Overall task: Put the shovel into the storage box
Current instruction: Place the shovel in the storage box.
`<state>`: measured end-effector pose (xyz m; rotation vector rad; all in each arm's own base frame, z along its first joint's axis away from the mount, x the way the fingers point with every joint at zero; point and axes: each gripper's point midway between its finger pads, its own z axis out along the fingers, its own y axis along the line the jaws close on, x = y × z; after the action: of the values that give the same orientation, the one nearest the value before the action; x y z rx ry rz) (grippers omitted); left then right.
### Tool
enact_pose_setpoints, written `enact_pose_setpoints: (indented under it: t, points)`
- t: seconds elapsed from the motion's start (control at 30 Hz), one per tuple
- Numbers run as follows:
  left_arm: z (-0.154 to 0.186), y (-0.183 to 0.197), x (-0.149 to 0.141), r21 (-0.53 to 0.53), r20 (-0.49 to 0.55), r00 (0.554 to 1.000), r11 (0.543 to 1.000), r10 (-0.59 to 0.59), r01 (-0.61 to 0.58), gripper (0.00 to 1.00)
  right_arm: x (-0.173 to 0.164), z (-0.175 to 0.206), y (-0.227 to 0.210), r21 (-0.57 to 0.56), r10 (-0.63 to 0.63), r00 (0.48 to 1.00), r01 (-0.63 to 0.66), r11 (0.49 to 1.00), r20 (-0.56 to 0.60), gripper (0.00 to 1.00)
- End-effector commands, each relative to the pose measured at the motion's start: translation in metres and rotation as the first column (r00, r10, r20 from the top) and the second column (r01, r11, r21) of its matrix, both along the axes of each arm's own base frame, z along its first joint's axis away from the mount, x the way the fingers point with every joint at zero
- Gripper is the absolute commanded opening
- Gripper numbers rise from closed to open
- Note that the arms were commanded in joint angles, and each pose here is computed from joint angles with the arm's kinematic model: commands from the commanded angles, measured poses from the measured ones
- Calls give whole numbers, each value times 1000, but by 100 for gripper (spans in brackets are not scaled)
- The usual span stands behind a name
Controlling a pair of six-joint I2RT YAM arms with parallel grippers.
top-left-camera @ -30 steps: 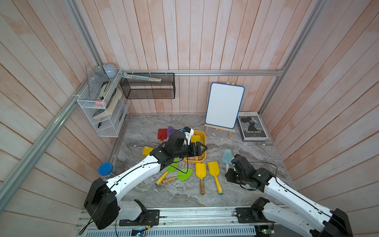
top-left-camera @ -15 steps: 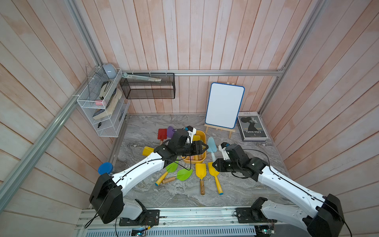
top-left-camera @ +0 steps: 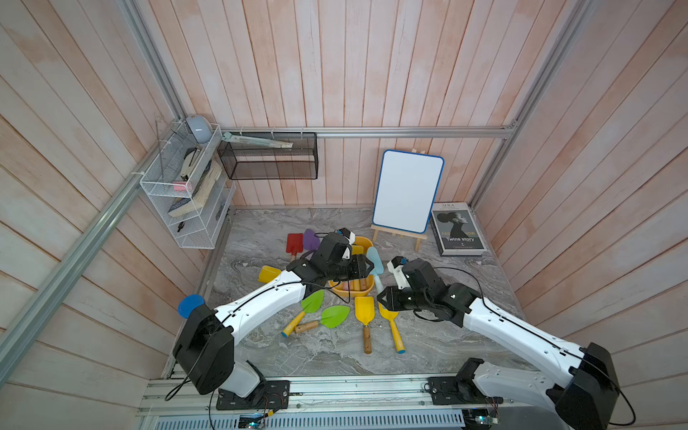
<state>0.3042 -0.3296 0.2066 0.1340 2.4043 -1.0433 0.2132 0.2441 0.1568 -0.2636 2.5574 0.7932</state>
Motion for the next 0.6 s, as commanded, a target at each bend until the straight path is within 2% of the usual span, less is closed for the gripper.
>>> enact_pose_setpoints:
  t: [0.0, 0.33, 0.57]
  points:
    - [3, 1, 9, 34, 36, 999, 999, 19, -20, 52, 5, 19, 10, 38, 19, 999, -20, 999, 41, 0]
    - [-1, -5, 16, 33, 33, 999, 999, 19, -21, 40, 1, 18, 14, 39, 39, 999, -41, 998, 36, 0]
    - [-4, -4, 15, 40, 24, 999, 999, 23, -24, 24, 0, 20, 15, 47, 41, 998, -43, 998, 41, 0]
